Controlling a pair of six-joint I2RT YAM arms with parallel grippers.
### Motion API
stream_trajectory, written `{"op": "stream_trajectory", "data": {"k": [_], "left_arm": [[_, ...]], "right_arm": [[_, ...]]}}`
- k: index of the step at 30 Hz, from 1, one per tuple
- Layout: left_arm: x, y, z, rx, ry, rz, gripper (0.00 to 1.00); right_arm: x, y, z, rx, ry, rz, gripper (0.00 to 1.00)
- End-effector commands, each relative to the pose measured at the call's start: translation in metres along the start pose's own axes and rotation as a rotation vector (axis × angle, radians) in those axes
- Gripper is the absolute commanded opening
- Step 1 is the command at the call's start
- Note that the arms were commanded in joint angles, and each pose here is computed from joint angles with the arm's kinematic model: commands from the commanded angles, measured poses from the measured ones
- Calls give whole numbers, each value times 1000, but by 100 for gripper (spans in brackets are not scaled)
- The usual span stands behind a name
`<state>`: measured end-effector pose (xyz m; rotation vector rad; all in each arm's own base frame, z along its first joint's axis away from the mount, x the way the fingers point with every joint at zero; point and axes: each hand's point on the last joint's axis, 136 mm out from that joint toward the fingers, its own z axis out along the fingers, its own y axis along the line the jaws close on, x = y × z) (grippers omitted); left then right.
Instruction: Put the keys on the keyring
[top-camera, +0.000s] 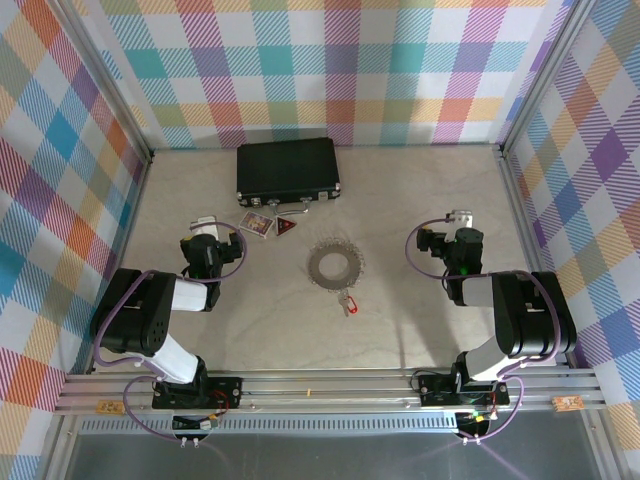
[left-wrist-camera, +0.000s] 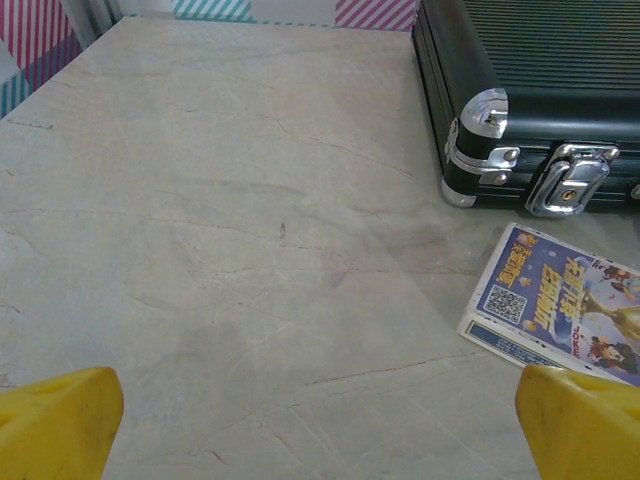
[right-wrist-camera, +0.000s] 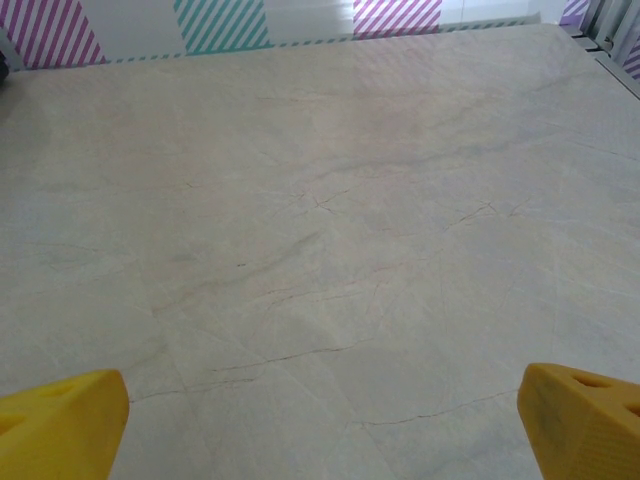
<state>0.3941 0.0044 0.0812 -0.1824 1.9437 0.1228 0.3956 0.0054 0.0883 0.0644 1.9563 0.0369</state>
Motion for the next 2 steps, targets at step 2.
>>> {"op": "stream_trajectory", "data": {"k": [2], "left_arm": [[-4,-1,0,15,-23,-9,100]], "right_arm": [[-4,2,0,-16,-24,1,99]]}}
